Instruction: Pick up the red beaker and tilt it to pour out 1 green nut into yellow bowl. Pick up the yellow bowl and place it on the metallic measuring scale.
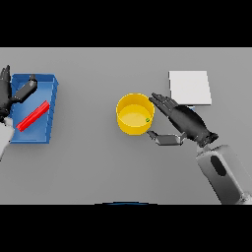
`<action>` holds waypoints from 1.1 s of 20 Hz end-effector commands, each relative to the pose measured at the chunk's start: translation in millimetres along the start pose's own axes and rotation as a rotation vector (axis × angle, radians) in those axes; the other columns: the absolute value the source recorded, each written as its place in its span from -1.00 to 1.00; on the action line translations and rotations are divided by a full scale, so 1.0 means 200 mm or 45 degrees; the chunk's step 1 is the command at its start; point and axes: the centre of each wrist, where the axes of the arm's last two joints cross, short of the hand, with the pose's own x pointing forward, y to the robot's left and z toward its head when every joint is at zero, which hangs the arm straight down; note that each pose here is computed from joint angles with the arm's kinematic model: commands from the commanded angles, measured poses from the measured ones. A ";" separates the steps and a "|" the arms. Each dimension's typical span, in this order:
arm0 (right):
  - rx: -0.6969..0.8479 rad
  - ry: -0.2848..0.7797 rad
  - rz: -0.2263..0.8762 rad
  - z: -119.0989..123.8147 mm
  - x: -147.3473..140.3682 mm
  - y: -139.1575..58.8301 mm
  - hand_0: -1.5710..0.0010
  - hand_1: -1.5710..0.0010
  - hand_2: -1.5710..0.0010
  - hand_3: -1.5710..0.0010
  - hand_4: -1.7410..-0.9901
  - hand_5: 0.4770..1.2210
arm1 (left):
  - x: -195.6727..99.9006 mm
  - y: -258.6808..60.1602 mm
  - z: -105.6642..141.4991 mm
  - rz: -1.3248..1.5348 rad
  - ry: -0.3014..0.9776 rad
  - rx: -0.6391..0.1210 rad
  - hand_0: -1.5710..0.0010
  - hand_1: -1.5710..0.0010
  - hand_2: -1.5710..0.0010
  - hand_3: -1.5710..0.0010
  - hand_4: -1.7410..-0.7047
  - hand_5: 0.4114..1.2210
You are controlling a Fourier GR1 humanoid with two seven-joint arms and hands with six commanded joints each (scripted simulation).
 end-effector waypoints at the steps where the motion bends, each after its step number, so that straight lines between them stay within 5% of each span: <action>1: 0.056 -0.034 0.063 -0.02 0.00 -0.01 1.00 1.00 1.00 1.00 0.45 -0.46 | 0.00 -0.01 0.00 0.004 0.001 -0.013 0.99 0.99 0.99 0.99 0.94 -0.32; 8: 0.378 -0.171 0.505 -0.22 0.06 -0.06 1.00 1.00 1.00 1.00 0.39 -0.38 | -0.01 0.03 -0.01 -0.018 0.007 -0.004 1.00 1.00 1.00 1.00 0.92 -0.28; 22: 0.692 -0.183 0.678 -0.48 0.14 0.04 1.00 1.00 1.00 1.00 0.28 -0.31 | -0.03 0.05 -0.01 -0.001 0.002 0.008 1.00 1.00 1.00 1.00 0.92 -0.29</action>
